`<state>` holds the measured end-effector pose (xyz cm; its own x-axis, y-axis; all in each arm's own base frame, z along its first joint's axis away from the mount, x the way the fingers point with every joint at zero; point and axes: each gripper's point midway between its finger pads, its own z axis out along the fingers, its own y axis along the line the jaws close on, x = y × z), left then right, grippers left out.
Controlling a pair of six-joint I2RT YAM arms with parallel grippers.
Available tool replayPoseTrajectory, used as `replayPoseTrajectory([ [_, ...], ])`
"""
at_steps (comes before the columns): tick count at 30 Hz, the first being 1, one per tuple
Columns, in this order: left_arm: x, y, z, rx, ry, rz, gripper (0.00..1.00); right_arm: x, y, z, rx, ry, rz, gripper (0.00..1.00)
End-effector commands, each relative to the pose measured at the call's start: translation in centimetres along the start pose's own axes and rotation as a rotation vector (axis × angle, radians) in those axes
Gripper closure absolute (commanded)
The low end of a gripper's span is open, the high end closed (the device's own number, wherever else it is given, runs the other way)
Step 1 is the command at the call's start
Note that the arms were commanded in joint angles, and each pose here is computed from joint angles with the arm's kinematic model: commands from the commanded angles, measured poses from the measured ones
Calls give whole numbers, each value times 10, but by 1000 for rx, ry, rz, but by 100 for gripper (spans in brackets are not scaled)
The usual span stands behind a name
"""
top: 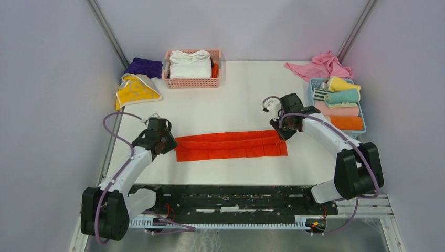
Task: Roll the towels
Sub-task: Fold the towel at the center of the board.
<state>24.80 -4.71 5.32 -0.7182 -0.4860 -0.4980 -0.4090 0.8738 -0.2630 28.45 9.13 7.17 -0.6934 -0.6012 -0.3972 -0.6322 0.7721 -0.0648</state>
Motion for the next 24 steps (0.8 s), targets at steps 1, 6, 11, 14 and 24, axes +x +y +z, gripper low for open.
replayPoseTrajectory([
  [1,-24,-6,-19,33,-129,-133,59,-8,12,-29,-17,-56,8,68],
  [6,-27,-8,-43,97,-192,-206,46,-5,22,-52,-16,-114,26,65],
  [11,-33,-6,-68,133,-252,-233,42,-12,25,-80,18,-221,75,61],
  [14,-31,-4,-73,131,-248,-248,37,-18,22,-93,55,-273,190,55],
  [24,-13,-18,-48,168,-131,-271,38,14,8,-58,202,-132,624,41],
])
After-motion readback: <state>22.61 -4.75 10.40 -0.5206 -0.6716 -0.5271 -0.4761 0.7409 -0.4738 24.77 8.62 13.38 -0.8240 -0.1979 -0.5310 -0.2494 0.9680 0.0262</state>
